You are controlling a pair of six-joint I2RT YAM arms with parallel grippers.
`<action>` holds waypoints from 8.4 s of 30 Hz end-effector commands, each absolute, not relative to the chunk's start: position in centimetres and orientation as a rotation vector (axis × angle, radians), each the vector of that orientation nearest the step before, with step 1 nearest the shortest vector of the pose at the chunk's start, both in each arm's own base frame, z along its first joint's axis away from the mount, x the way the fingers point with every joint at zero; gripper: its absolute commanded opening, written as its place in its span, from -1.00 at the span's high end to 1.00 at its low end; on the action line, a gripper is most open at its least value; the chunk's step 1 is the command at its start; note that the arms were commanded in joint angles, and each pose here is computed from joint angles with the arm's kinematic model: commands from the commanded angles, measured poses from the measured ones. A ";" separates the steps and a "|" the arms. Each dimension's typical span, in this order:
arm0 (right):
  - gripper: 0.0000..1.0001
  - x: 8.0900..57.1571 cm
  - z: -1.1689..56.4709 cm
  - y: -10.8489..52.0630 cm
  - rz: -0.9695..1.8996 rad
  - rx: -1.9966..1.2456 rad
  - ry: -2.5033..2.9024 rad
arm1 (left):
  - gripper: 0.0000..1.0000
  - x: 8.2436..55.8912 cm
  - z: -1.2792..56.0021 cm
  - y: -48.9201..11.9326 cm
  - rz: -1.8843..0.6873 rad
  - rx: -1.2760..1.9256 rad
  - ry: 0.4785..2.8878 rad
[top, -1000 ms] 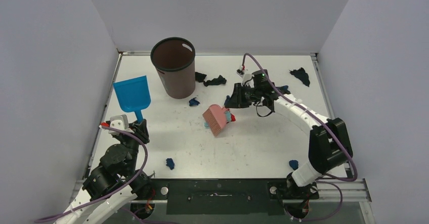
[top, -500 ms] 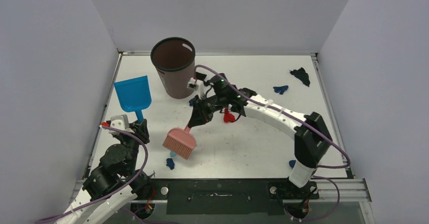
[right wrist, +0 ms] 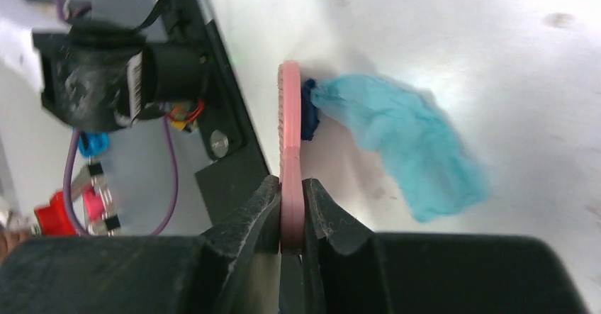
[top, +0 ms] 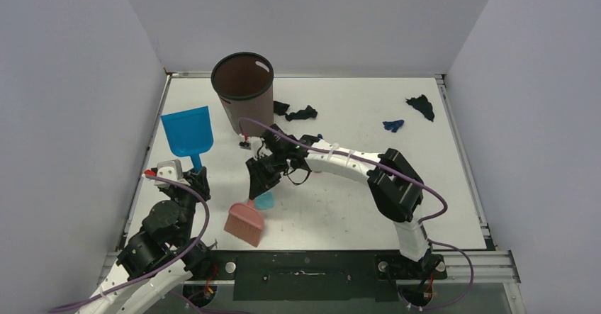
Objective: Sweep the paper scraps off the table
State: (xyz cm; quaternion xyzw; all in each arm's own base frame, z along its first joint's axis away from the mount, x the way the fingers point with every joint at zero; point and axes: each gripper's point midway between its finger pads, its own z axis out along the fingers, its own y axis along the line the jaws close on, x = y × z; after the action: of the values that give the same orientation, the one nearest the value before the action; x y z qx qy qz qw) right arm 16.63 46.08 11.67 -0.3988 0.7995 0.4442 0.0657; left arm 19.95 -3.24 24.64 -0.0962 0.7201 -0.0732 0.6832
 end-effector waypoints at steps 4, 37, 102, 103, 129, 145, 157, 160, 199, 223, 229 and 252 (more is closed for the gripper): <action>0.89 27.6 11.6 39.4 1.080 -0.689 2.526 | 1.00 20.5 25.5 -4.1 -0.173 -0.175 1.610; 0.89 43.2 25.1 13.1 0.346 -0.574 2.260 | 1.00 16.5 20.9 -17.6 -0.415 0.563 2.331; 0.89 34.2 24.0 25.2 0.759 -0.950 2.288 | 1.00 21.2 8.6 -26.6 -0.344 0.722 2.374; 0.89 34.4 24.6 24.7 0.756 -0.948 2.273 | 1.00 21.4 8.9 -26.6 -0.341 0.713 2.363; 0.89 38.1 27.5 10.2 0.554 -0.357 2.124 | 1.00 21.5 12.6 -26.5 -0.419 0.676 2.236; 0.89 35.5 23.6 12.3 0.747 -0.412 2.002 | 1.00 22.6 19.6 -26.4 -0.409 0.622 2.198; 0.89 32.5 22.1 14.0 0.892 -0.561 1.887 | 1.00 27.1 28.0 -25.4 -0.559 0.423 2.111; 0.90 31.9 21.2 14.1 0.905 -0.558 1.894 | 1.00 29.1 30.6 -25.5 -0.640 0.349 2.052; 0.89 31.1 20.6 13.9 0.925 -0.593 1.899 | 1.00 37.6 41.1 -21.3 -1.832 -0.290 1.449; 0.89 32.3 20.9 13.8 0.973 -0.396 1.956 | 1.00 21.5 27.2 -20.7 -1.108 0.129 2.279; 0.89 32.9 20.5 17.9 1.211 -0.332 2.049 | 1.00 17.1 23.3 -16.9 -0.879 0.106 2.404; 0.89 41.9 16.3 31.3 1.802 0.010 2.073 | 1.00 14.4 18.7 -12.2 -0.580 0.046 2.549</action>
State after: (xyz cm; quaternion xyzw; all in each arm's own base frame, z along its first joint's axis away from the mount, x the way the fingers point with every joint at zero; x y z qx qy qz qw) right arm 38.47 30.53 13.02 -0.0127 0.7796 0.6079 0.1500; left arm 14.22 -12.20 18.12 0.0174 0.9469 -0.2093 0.2436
